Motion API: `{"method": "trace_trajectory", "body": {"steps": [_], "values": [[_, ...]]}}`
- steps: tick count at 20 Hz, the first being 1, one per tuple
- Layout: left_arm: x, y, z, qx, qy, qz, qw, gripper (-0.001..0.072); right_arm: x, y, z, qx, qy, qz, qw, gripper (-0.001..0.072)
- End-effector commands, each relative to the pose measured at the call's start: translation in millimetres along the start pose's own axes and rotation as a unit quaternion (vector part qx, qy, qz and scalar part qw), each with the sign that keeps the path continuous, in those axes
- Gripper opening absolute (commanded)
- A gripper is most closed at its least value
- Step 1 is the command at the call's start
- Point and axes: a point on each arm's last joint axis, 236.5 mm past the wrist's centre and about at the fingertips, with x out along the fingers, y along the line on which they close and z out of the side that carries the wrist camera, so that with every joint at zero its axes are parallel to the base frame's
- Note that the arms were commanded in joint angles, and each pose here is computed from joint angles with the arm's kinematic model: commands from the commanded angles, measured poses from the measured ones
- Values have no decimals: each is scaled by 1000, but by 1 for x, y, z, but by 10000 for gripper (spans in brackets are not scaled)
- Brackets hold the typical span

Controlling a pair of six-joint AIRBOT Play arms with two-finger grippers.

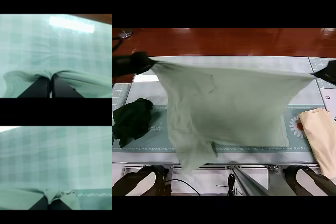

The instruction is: Fold the shirts.

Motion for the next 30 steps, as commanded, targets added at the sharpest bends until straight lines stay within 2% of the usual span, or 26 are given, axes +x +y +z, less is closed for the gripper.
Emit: {"method": "trace_trajectory", "body": {"steps": [1,5,9,13,15,18,23,27,28,29,30], "values": [[92,1,8,-18,14,-4,1000,18,85,-25,31,56,18,41,997,17],[156,7,14,-103,37,-2,994,19,141,-27,74,99,28,88,991,17],[180,13,-9,-113,86,3,990,19,182,-30,60,93,78,82,989,17],[151,30,-24,-105,160,9,982,20,166,-41,41,89,121,82,985,18],[129,35,-39,-50,220,-3,974,19,142,-44,26,67,155,89,982,17],[111,52,-89,-24,322,9,946,19,130,-64,-4,58,206,51,976,17],[118,77,-158,-47,402,32,914,20,170,-66,-89,75,293,44,952,17],[129,74,-180,-49,429,26,901,21,191,-75,-113,100,294,28,950,25],[130,72,-180,-47,429,25,902,120,191,-72,-112,110,293,31,949,206],[126,72,-181,-44,436,27,899,500,187,-67,-112,115,298,40,947,617],[117,78,-180,-35,449,37,892,703,179,-65,-112,112,309,46,943,626]]}}
